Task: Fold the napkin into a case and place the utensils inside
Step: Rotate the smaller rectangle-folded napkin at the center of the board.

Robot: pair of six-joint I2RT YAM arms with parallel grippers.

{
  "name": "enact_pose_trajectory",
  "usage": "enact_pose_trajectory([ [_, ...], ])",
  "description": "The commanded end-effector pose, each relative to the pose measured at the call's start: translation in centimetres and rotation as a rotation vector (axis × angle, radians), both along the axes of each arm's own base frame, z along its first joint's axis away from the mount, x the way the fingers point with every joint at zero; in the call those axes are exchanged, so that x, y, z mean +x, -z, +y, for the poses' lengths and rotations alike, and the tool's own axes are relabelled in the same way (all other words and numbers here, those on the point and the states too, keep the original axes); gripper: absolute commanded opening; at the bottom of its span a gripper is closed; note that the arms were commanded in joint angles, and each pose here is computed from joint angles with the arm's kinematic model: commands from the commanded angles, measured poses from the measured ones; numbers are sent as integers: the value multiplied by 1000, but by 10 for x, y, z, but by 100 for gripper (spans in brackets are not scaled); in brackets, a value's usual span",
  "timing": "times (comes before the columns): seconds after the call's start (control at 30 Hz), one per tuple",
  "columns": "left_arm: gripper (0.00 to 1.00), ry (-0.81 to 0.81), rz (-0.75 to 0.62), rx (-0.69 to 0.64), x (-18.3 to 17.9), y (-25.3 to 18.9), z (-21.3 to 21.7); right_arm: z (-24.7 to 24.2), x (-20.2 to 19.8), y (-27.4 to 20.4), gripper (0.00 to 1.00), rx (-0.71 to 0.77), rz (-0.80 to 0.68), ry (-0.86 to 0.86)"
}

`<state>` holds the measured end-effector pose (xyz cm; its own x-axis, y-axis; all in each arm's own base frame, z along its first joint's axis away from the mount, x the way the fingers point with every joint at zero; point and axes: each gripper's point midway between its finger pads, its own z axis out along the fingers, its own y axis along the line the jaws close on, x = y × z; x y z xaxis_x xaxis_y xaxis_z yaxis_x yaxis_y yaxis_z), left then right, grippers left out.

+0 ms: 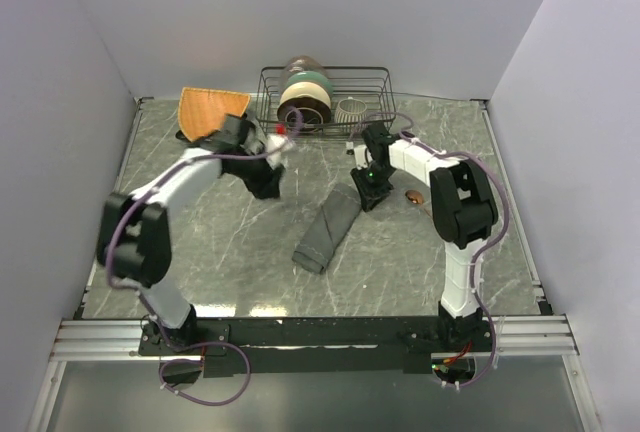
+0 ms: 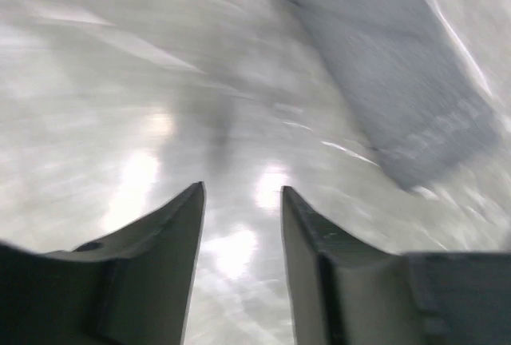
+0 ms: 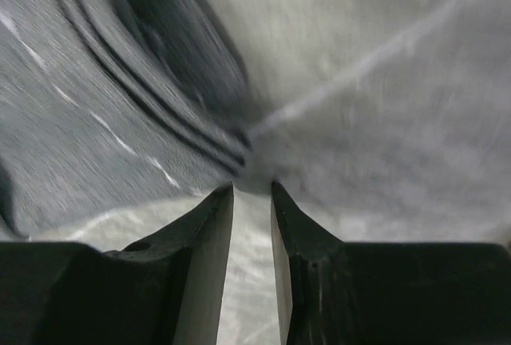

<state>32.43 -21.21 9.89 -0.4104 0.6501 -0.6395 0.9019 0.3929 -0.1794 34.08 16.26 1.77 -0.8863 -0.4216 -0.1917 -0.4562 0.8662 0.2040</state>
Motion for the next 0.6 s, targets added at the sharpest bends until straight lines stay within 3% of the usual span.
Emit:
enact_pose_trajectory([
  [0.0, 53, -226, -381, -148, 58, -109, 22, 33, 31, -5, 34, 46, -121, -83],
  [0.1, 57, -341, -501, -194, 73, -152, 38, 55, 40, -7, 35, 63, -151, -130],
  [0.3, 60, -476, -543, -267, 78, -200, 54, 99, 58, -17, 38, 96, -225, -208],
  [0.4, 66, -558, -560, -310, 81, -219, 66, 111, 73, -28, 40, 113, -280, -209],
  [0.5, 78, -606, -631, -334, 87, -246, 72, 116, 95, -49, 47, 108, -347, -189],
  [0.57, 92, -627, -687, -349, 92, -268, 77, 115, 113, -80, 55, 104, -419, -169],
])
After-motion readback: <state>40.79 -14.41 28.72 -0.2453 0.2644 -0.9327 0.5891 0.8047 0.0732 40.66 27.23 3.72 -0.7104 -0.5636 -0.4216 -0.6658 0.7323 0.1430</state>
